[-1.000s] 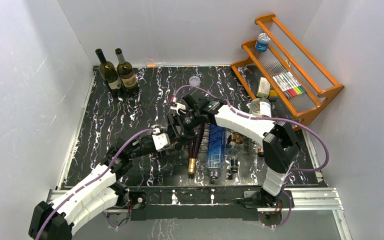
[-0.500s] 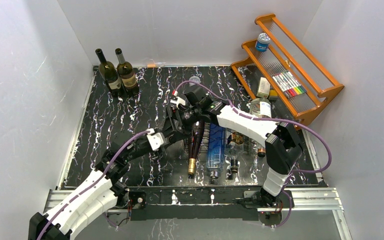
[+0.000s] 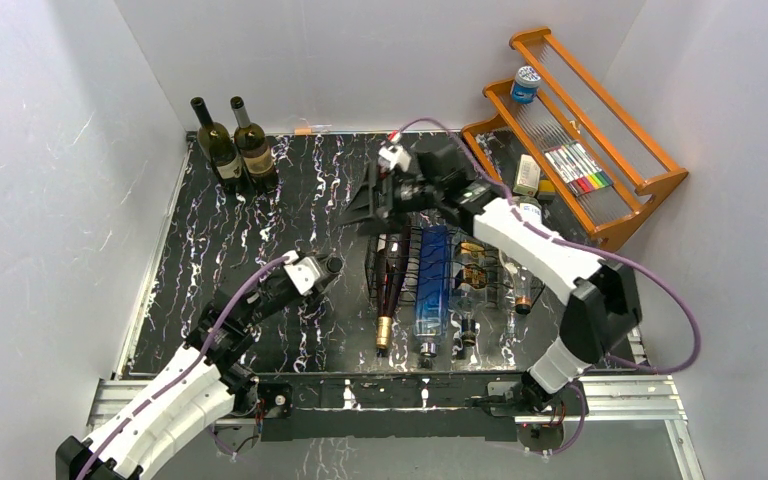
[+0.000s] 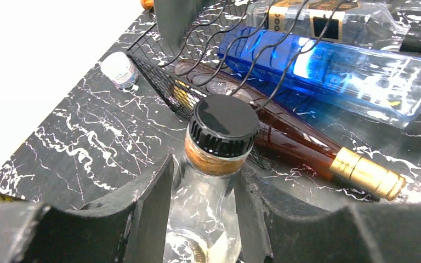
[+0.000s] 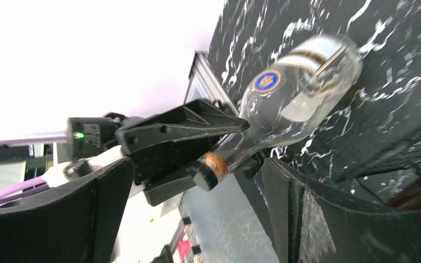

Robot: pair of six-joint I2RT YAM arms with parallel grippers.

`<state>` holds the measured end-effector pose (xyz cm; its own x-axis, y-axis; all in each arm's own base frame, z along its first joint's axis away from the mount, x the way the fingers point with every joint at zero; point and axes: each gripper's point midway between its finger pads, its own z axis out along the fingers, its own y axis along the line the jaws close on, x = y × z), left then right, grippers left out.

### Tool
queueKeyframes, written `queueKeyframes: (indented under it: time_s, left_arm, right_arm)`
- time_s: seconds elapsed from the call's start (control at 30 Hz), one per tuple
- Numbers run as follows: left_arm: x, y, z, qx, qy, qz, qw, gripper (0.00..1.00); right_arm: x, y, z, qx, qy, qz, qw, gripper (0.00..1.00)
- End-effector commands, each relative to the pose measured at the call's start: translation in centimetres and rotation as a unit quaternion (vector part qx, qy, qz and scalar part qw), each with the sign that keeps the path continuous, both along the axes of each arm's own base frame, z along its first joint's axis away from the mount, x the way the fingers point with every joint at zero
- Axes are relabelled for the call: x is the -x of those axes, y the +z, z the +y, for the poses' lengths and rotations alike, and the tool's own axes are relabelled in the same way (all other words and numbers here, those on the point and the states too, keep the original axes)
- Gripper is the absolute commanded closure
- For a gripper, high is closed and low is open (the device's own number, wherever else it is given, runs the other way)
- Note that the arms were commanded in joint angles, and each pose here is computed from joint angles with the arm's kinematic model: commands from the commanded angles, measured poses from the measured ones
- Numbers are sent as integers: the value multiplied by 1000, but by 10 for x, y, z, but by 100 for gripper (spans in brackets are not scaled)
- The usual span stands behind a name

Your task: Take the wine bottle off the wine rack

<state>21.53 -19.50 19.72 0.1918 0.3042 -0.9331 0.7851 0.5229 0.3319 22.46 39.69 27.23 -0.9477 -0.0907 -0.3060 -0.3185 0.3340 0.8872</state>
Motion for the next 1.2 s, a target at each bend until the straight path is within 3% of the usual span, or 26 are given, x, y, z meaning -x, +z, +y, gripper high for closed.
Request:
queueKeyframes:
  time_s: [0.0,0.17,0.33,0.63,1.17]
  left_arm:
    - [-6,44,2,53,27,-29,998,94]
    - [-26,59,15,83,101,-10,991,100]
    - [-57,80,51,134,239,-20,962,100]
    - [-99,106,93,158,385,-60,907,100]
    - [-178,155,259,263,580,-126,761,100]
  right_arm:
    - [-24,67,-39,-50,-45,-93,993,2]
    - [-35,77,-87,-20,-89,-136,986,2]
    - [-30,67,-117,14,-111,-155,982,2]
    - [-19,57,-143,63,-122,-189,972,2]
    - [-8,53,-165,100,-130,-227,960,2]
